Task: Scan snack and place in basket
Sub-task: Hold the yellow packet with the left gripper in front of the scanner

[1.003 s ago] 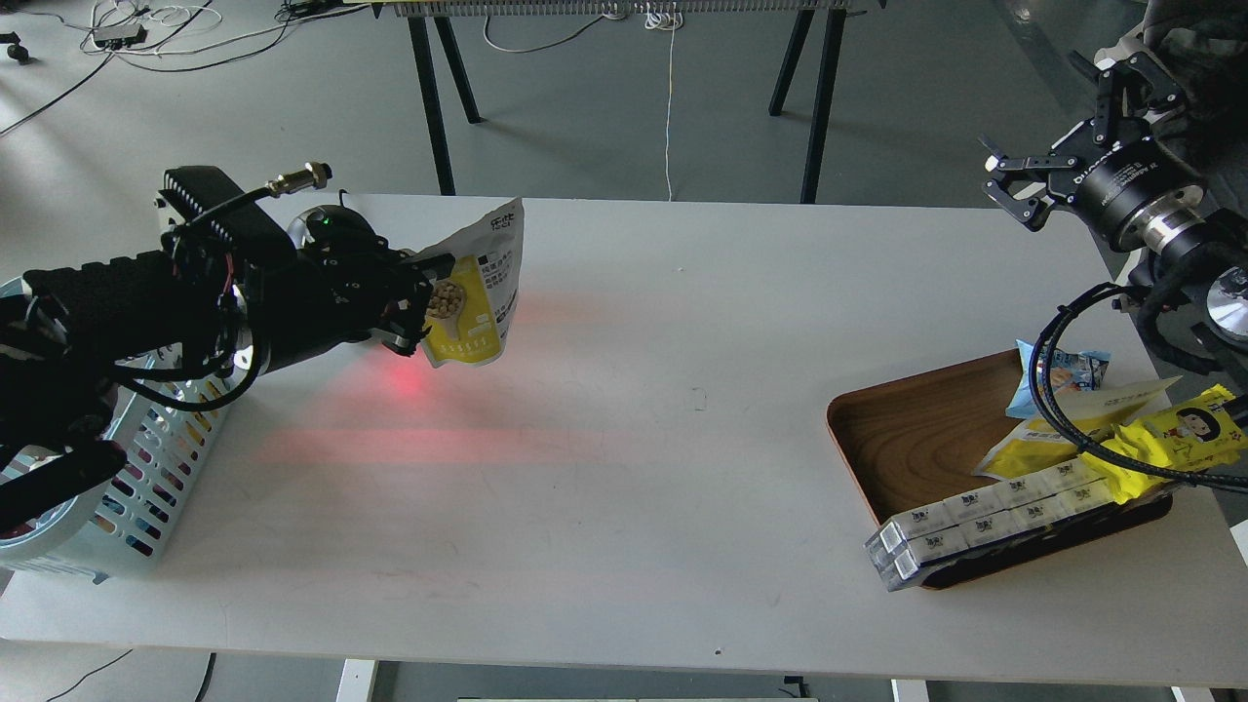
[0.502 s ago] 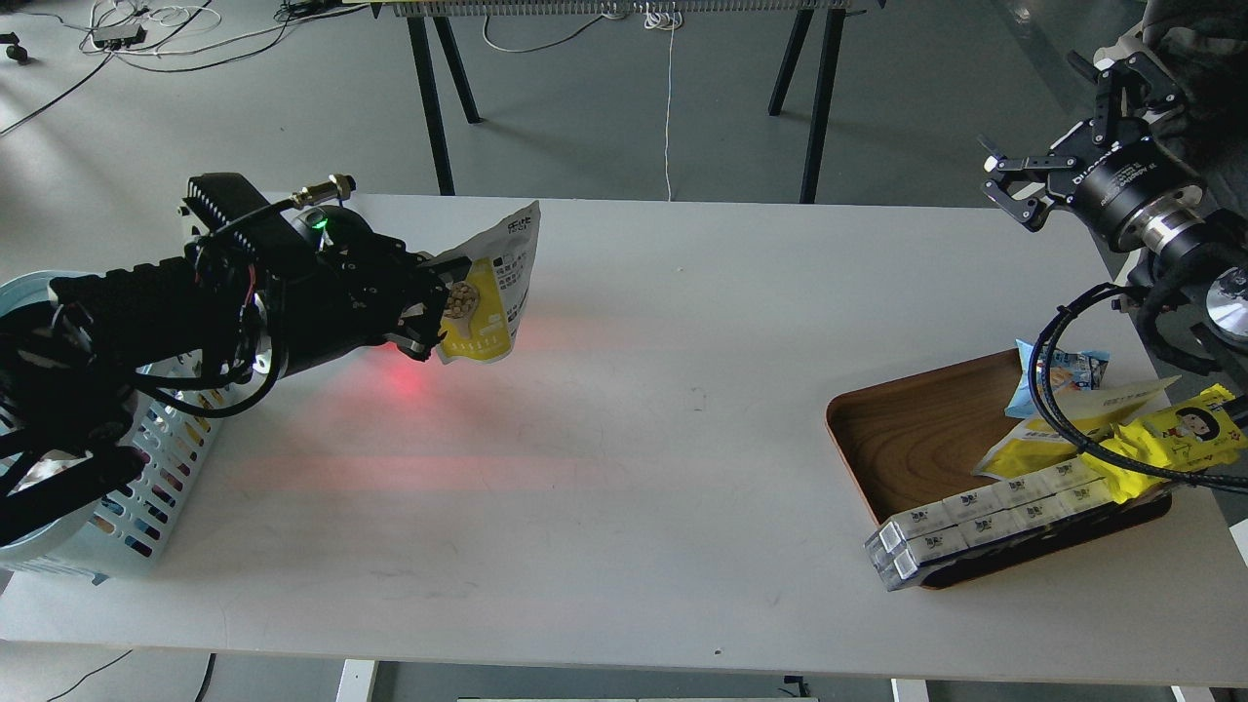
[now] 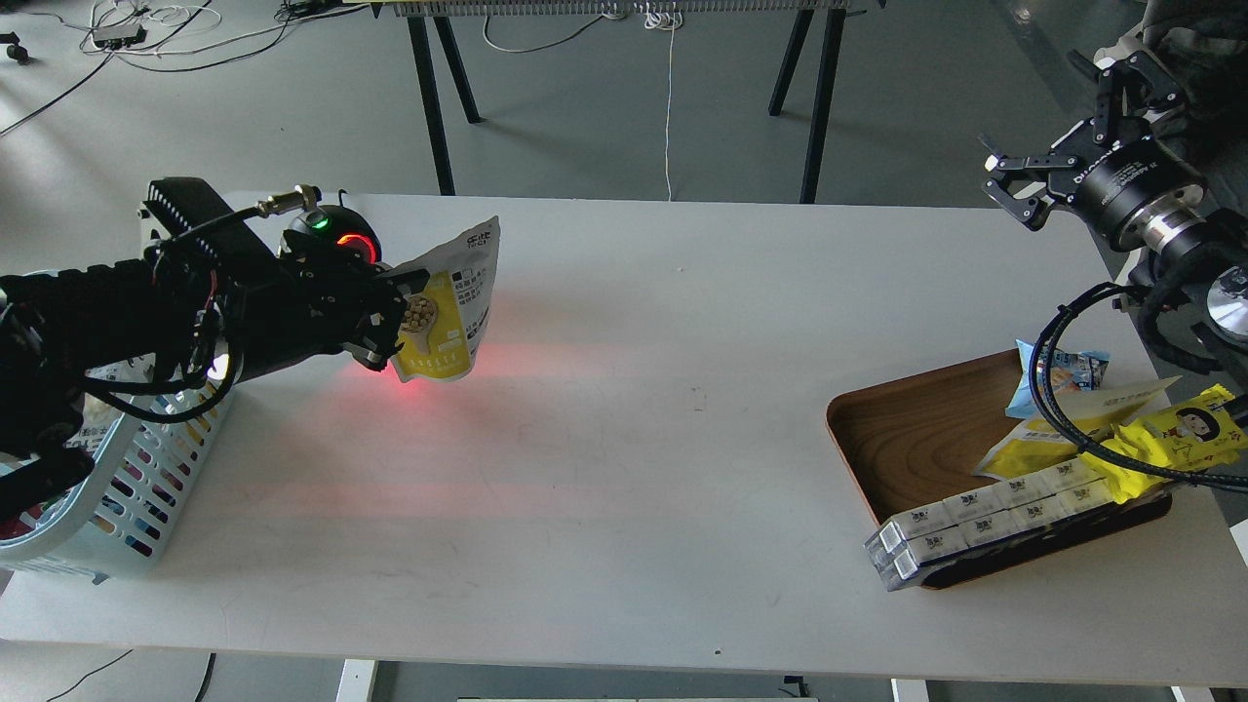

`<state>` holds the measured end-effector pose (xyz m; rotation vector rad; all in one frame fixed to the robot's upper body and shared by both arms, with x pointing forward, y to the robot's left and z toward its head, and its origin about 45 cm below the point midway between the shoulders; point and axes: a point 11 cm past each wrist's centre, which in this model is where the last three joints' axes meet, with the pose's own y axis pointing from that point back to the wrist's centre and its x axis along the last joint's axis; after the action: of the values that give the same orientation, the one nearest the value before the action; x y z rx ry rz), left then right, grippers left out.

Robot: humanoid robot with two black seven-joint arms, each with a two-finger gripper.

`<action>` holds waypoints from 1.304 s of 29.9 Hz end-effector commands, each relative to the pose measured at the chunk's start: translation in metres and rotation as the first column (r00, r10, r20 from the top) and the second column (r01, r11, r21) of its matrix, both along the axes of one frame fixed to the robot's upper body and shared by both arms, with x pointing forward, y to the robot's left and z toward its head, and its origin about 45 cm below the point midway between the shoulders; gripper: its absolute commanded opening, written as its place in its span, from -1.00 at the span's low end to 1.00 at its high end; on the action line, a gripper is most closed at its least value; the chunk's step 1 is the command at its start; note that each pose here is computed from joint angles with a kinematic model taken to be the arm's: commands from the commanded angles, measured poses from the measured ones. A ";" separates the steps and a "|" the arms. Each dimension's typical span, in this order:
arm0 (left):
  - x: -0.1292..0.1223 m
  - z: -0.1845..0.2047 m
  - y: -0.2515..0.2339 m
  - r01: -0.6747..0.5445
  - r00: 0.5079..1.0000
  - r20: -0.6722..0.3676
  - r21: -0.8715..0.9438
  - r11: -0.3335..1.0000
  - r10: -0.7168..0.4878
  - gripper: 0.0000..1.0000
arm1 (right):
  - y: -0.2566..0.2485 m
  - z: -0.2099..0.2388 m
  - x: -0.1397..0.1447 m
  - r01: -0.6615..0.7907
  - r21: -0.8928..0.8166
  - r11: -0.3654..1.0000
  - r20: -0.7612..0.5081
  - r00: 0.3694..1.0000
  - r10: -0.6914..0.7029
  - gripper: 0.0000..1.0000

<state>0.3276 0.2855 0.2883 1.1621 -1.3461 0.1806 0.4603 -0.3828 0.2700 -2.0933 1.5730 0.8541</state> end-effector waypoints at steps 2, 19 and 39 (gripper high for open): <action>-0.003 0.000 0.001 0.045 0.999 0.003 0.037 0.998 -0.045 -0.96 | 0.000 0.000 0.000 0.000 0.000 1.000 0.000 1.000 0.000 0.96; 0.007 0.012 -0.009 0.086 0.996 0.014 0.134 0.987 -0.089 -0.96 | 0.001 0.000 0.000 -0.001 0.002 1.000 0.001 1.000 0.001 0.96; 0.016 0.013 -0.045 0.079 0.989 0.125 0.022 0.997 -0.081 -0.97 | 0.001 0.000 0.000 -0.002 0.001 1.000 0.000 1.000 0.002 0.96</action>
<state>0.3445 0.2405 0.3021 1.1395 -1.4996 0.1603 0.4604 -0.3822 0.2701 -2.0939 1.5713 0.8544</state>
